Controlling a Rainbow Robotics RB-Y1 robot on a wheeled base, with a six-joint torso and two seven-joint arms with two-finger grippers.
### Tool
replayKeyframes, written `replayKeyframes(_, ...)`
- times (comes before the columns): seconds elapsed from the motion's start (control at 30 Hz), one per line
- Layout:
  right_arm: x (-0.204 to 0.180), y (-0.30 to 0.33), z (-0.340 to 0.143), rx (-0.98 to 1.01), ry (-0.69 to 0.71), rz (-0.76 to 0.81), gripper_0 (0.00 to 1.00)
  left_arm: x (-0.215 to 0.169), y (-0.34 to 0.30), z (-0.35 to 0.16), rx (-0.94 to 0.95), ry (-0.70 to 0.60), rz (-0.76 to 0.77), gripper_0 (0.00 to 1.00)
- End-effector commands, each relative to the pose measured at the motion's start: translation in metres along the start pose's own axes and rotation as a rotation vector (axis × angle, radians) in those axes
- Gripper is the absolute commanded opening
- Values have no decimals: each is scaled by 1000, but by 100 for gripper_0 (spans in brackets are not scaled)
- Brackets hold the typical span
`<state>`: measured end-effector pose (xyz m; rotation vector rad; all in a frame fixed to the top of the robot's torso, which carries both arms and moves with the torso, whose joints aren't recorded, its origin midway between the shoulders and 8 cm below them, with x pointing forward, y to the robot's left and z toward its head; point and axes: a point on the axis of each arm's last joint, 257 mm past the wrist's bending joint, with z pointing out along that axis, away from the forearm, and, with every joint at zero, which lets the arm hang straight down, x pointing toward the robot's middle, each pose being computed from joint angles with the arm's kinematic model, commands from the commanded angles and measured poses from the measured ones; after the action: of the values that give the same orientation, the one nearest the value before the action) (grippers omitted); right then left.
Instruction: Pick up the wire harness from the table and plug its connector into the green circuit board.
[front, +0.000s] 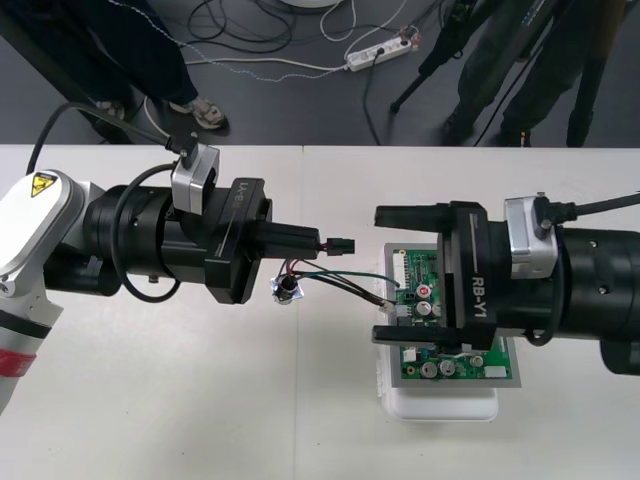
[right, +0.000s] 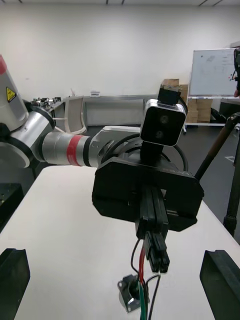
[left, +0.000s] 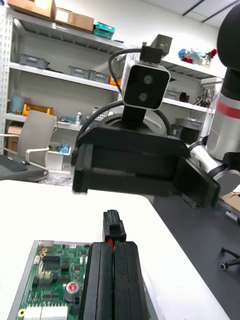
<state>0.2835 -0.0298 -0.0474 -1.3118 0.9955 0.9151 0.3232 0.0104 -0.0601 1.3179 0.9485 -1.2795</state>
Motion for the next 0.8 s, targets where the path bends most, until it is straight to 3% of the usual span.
replayKeyframes(0.03,-2,-11,-28,-6,105,-94,100,3,-9,-4,72,3,93,0)
replayKeyframes(0.8,34,-29,-92,45,394,-34,100,45,-5,-32,58,52,57,0)
